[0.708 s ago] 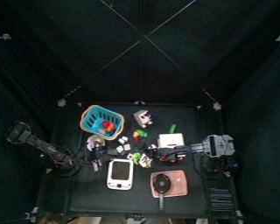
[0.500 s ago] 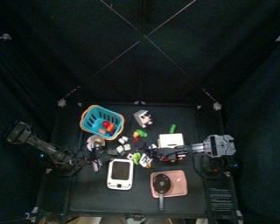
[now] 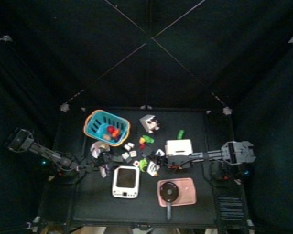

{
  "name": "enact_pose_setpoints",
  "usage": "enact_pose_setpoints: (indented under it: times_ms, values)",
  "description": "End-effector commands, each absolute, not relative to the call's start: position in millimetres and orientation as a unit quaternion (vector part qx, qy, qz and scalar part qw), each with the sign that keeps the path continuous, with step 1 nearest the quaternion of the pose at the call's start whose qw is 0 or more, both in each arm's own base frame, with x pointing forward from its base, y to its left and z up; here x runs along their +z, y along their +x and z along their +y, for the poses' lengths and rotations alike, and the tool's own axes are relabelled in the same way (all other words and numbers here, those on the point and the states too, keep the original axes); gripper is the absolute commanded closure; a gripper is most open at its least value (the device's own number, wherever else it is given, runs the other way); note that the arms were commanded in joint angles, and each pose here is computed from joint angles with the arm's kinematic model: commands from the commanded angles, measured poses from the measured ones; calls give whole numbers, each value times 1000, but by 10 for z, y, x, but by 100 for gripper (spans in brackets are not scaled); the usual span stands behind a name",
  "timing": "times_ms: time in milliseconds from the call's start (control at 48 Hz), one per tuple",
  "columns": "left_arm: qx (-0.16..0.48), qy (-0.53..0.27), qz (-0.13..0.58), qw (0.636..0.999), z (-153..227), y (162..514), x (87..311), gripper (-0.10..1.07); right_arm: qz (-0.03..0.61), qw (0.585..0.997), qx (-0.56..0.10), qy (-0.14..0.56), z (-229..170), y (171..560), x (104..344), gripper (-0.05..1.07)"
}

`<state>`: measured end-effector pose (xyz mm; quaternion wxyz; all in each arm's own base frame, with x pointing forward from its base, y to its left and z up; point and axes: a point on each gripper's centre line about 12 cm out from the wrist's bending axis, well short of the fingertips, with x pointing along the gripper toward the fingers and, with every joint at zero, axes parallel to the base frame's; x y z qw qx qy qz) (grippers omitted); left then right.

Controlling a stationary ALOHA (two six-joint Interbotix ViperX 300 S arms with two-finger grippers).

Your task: Grab corn top and corn bottom

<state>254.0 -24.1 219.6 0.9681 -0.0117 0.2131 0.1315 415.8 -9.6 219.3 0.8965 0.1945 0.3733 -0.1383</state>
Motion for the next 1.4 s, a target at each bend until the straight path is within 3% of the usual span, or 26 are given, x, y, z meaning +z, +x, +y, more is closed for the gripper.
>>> enact_pose_setpoints:
  times_ms: [0,417,708,1375]
  values:
    - [120,-30,200,972,-239,2636,2334,1,327,916,-120,197,-84,4118,2455,1]
    - [139,-118,184,966,171,2874,2618,1,233,948,-61,206,-101,3830,2333,1]
    - [164,-135,181,960,497,3097,2716,1,196,967,-21,160,-70,3855,2370,1]
    - [281,-159,229,918,1229,3266,2328,1,196,967,-26,158,-130,3552,2322,1]
